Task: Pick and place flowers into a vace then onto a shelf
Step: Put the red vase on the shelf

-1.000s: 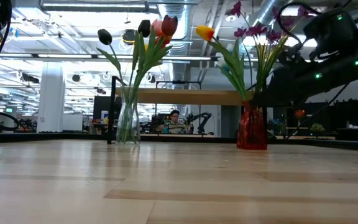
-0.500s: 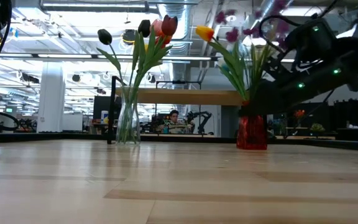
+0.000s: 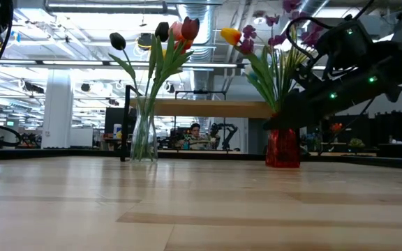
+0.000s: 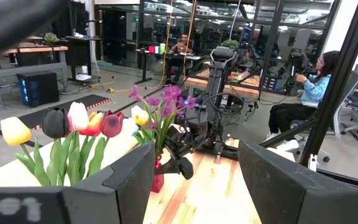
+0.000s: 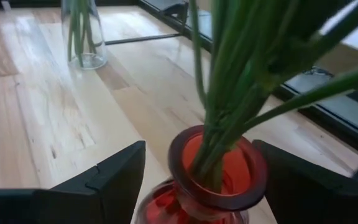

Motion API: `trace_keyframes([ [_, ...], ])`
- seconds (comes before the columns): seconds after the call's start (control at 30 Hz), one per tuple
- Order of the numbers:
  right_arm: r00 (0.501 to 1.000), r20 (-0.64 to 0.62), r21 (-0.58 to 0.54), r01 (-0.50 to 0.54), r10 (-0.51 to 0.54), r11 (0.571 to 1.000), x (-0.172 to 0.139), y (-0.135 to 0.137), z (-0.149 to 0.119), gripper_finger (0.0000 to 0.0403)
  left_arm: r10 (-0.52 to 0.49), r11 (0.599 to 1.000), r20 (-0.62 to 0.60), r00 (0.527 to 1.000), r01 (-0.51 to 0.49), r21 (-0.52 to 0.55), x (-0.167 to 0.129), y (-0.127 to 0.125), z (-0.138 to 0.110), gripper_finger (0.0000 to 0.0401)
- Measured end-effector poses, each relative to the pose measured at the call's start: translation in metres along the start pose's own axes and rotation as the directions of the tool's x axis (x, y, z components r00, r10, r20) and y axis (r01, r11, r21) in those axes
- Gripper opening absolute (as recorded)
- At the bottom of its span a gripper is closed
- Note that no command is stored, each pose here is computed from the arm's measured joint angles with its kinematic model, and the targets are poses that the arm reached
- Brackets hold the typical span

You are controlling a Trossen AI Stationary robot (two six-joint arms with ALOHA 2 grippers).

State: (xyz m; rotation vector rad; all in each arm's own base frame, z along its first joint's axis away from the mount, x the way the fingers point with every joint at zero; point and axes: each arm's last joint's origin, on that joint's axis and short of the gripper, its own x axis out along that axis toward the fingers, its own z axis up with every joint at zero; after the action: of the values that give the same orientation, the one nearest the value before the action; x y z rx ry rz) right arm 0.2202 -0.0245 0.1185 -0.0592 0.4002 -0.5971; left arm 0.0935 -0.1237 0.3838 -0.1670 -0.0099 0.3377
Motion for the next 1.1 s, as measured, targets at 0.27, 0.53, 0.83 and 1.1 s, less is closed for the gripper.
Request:
trace_keyframes([
  [0.27, 1.000, 0.000, 0.000, 0.003, -0.003, 1.000, 0.0000, -0.0001, 0.0000, 0.0278, 0.000, 1.000, 0.000, 1.000, 0.000, 0.000, 0.0000, 0.0000, 0.0000, 0.0222],
  [0.53, 1.000, 0.000, 0.000, 0.004, -0.004, 1.000, -0.0001, -0.0001, -0.0001, 0.0240, -0.001, 1.000, 0.000, 1.000, 0.001, -0.007, 0.0000, 0.0000, 0.0000, 0.0222],
  [0.83, 1.000, 0.015, 0.023, -0.004, 0.004, 1.000, -0.0004, 0.0006, 0.0020, 0.0155, -0.023, 1.000, -0.008, 1.000, 0.023, -0.013, 0.0001, -0.0012, -0.0006, 0.0222],
  [1.1, 1.000, 0.019, 0.031, -0.020, 0.020, 0.999, -0.0053, 0.0010, 0.0045, 0.0155, -0.024, 1.000, -0.008, 1.000, 0.024, -0.020, 0.0001, -0.0013, -0.0007, 0.0222],
])
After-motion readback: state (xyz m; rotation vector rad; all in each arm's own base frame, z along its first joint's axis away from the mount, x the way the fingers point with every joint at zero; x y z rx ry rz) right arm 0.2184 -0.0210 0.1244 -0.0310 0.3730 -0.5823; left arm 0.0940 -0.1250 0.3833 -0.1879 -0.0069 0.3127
